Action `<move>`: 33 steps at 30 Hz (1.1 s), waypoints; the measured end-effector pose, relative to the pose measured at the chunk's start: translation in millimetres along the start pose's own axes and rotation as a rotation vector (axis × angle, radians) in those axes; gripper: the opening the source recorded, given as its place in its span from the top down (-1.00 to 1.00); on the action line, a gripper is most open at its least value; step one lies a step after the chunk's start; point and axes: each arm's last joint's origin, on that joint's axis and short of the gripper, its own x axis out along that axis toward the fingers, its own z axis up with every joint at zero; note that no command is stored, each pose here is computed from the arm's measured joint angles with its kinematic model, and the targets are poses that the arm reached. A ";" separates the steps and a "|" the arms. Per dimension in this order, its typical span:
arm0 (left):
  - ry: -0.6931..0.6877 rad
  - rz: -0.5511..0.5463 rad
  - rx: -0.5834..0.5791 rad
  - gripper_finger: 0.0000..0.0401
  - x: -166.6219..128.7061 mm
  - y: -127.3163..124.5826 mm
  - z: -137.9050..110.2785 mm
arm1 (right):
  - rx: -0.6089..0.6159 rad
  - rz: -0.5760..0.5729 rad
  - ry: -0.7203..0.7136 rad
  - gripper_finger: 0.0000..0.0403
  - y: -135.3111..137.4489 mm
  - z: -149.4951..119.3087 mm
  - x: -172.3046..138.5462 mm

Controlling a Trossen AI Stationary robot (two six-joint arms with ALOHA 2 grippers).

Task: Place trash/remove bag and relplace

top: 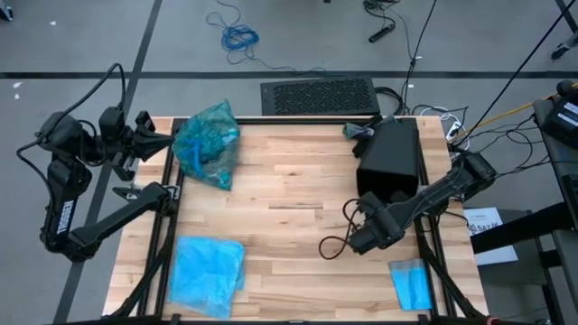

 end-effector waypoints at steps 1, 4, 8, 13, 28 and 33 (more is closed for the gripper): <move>-0.001 0.001 0.002 1.00 0.0 0.0 0.0 | 0.003 0.007 -0.001 1.00 -2.7 0.0 -1.9; -0.003 0.005 0.003 1.00 0.0 0.2 0.1 | 0.002 0.018 -0.003 1.00 -4.0 -0.8 -3.5; -0.003 0.005 0.007 1.00 0.0 0.2 0.1 | 0.012 0.023 -0.004 1.00 -6.1 -1.0 -5.0; -0.003 0.005 0.006 1.00 -0.1 0.1 0.0 | -0.020 0.112 -0.082 1.00 -3.5 -12.9 -28.1; 0.015 0.007 -0.021 1.00 -0.1 0.9 -2.2 | -0.239 0.267 -0.457 1.00 -14.4 24.7 -97.1; 0.031 0.013 -0.037 1.00 -0.2 1.9 -4.4 | -0.169 0.258 -0.566 1.00 -43.8 73.6 -121.0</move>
